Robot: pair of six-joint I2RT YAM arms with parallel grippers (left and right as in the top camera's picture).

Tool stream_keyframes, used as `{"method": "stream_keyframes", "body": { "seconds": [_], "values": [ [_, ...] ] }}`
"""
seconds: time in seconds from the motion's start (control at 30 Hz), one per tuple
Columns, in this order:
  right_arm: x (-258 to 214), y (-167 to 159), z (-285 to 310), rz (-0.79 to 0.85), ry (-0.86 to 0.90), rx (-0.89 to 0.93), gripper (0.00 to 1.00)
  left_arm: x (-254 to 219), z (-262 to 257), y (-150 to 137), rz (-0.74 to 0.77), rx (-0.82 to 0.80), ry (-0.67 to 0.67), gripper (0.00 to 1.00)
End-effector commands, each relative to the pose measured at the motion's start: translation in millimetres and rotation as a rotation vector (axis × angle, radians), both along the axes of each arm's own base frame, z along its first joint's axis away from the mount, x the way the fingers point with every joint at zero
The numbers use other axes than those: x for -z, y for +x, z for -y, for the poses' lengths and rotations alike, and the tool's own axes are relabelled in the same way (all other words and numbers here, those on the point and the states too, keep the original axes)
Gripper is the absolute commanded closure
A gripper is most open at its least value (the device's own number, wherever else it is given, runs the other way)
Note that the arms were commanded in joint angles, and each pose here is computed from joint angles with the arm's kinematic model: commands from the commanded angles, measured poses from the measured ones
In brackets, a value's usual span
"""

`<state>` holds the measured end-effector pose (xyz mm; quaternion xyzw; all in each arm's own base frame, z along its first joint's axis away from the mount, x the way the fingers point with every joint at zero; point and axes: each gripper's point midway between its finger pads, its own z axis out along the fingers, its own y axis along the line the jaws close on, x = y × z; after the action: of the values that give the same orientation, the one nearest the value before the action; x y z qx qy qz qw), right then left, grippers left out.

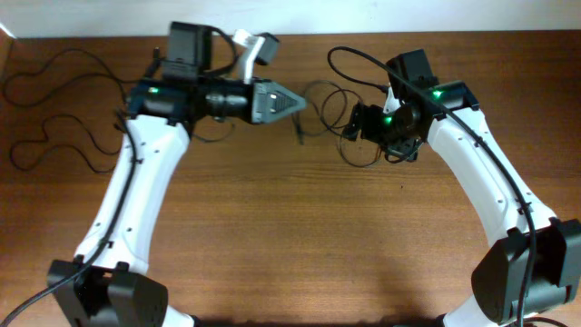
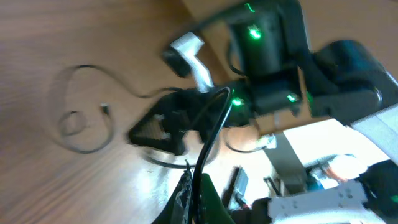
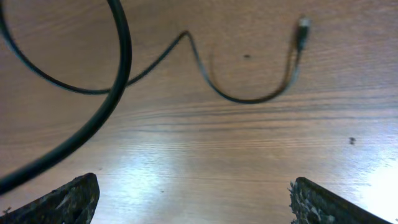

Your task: Untangle cables

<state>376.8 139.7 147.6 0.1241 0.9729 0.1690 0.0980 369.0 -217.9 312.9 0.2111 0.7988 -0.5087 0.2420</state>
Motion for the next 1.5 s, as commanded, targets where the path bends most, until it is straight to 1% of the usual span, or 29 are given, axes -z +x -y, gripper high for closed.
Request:
{"method": "stream_keyframes", "body": {
  "seconds": [0.0, 0.03, 0.1, 0.13, 0.2, 0.27, 0.3, 0.33, 0.4, 0.43, 0.53, 0.6, 0.63, 0.67, 0.7, 0.73, 0.77, 0.8, 0.87, 0.9, 0.93, 1.03, 1.13, 1.2, 1.23, 1.3, 1.33, 1.4, 1.47],
  "values": [
    [7.5, -6.8, 10.9, -0.029, -0.061, 0.009, 0.02, 43.7, -80.5, 36.0, -0.07, -0.396, 0.341, 1.0],
    [8.6, -9.2, 14.3, -0.038, -0.08, 0.014, 0.02, 67.0, -121.1, 39.6, -0.157, -0.584, 0.504, 1.0],
    [11.2, -10.0, 25.8, -0.049, -0.136, 0.066, 0.02, 92.1, -188.6, 26.2, -0.269, -0.867, 0.791, 1.0],
    [11.5, -9.6, 28.2, -0.05, -0.145, 0.085, 0.02, 94.6, -199.6, 21.2, -0.288, -0.912, 0.841, 1.0],
    [10.8, -9.1, 25.4, -0.049, -0.129, 0.085, 0.02, 96.6, -196.9, 17.1, -0.307, -0.895, 0.838, 1.0],
    [7.2, -10.8, 7.6, -0.062, -0.029, 0.055, 0.02, 95.4, -168.8, 15.5, -0.331, -0.793, 0.73, 1.0],
    [5.1, -10.9, 0.3, -0.065, 0.012, 0.042, 0.02, 90.9, -149.4, 17.1, -0.3, -0.696, 0.666, 1.0],
    [2.4, -9.9, -6.4, -0.06, 0.05, 0.028, 0.01, 82.5, -124.2, 17.1, -0.238, -0.553, 0.583, 1.0],
    [-1.8, -6.8, -15.4, -0.046, 0.099, 0.01, 0.02, 43.2, -58.0, 2.0, -0.017, -0.155, 0.303, 1.0],
    [-3.8, -6.7, -20.2, -0.047, 0.127, 0.001, 0.02, 28.6, -45.3, -0.9, 0.038, -0.086, 0.218, 1.0],
    [-13.5, -8.9, -38.6, -0.054, 0.24, -0.04, 0.02, 19.7, -43.3, 9.9, 0.003, -0.146, 0.169, 1.0],
    [-15.4, -4.4, -40.0, 0.001, 0.231, -0.115, 0.02, 19.5, -44.1, 11.4, 0.007, -0.151, 0.171, 1.0],
    [-15.9, -3.1, -40.3, 0.029, 0.221, -0.16, 0.02, 24.8, -50.3, 15.8, -0.013, -0.195, 0.204, 1.0],
    [-16.2, -2.4, -40.4, 0.05, 0.212, -0.196, 0.02, 31.2, -57.5, 21.2, -0.072, -0.271, 0.232, 1.0],
    [-15.9, -3.0, -40.7, 0.06, 0.205, -0.223, 0.01, 33.8, -61.0, 23.9, -0.15, -0.339, 0.226, 1.0],
    [-15.5, -4.1, -40.5, 0.058, 0.203, -0.229, 0.02, 31.6, -59.8, 24.8, -0.207, -0.372, 0.194, 1.0],
    [-15.2, -5.1, -40.5, 0.054, 0.202, -0.23, 0.02, 24.4, -56.1, 26.5, -0.227, -0.38, 0.149, 1.0],
    [-15.1, -5.3, -40.5, 0.053, 0.202, -0.23, 0.01, 8.0, -46.3, 25.9, -0.215, -0.335, 0.068, 1.0],
    [-15.5, -5.2, -40.9, 0.051, 0.207, -0.226, 0.02, -31.7, -26.4, 19.3, -0.102, -0.173, -0.09, 1.0],
    [-15.8, -4.6, -40.8, 0.039, 0.215, -0.193, 0.02, -42.1, -23.2, 18.6, -0.076, -0.148, -0.123, 1.0],
    [-17.4, -2.1, -42.3, 0.03, 0.234, -0.154, 0.02, -43.6, -23.4, 18.9, -0.106, -0.162, -0.134, 1.0],
    [-27.1, 4.6, -53.1, 0.069, 0.301, -0.176, 0.02, -42.5, -22.6, 17.7, -0.137, -0.168, -0.138, 1.0],
    [-28.9, 9.6, -47.5, 0.082, 0.309, -0.163, 0.02, -42.2, -22.8, 17.6, -0.14, -0.169, -0.138, 1.0],
    [-27.7, 12.0, -36.8, 0.074, 0.306, -0.135, 0.02, -44.1, -22.9, 19.0, -0.187, -0.189, -0.156, 1.0],
    [-26.0, 11.4, -26.9, 0.062, 0.301, -0.125, 0.01, -54.1, -23.5, 20.4, -0.157, -0.192, -0.17, 1.0],
    [-31.9, 6.5, -22.0, 0.091, 0.351, -0.228, 0.02, -79.9, -27.9, 18.9, -0.055, -0.193, -0.191, 1.0],
    [-34.9, 5.1, -16.4, 0.089, 0.383, -0.232, 0.02, -93.7, -28.5, 14.1, -0.005, -0.188, -0.2, 1.0],
    [-39.1, 7.7, -3.9, 0.08, 0.428, -0.188, 0.02, -110.8, -29.3, 1.9, 0.063, -0.176, -0.205, 1.0],
    [-47.3, 9.3, 4.3, 0.045, 0.514, -0.111, 0.02, -135.0, -21.8, -29.2, 0.244, -0.07, -0.2, 1.0]
  ]
}}
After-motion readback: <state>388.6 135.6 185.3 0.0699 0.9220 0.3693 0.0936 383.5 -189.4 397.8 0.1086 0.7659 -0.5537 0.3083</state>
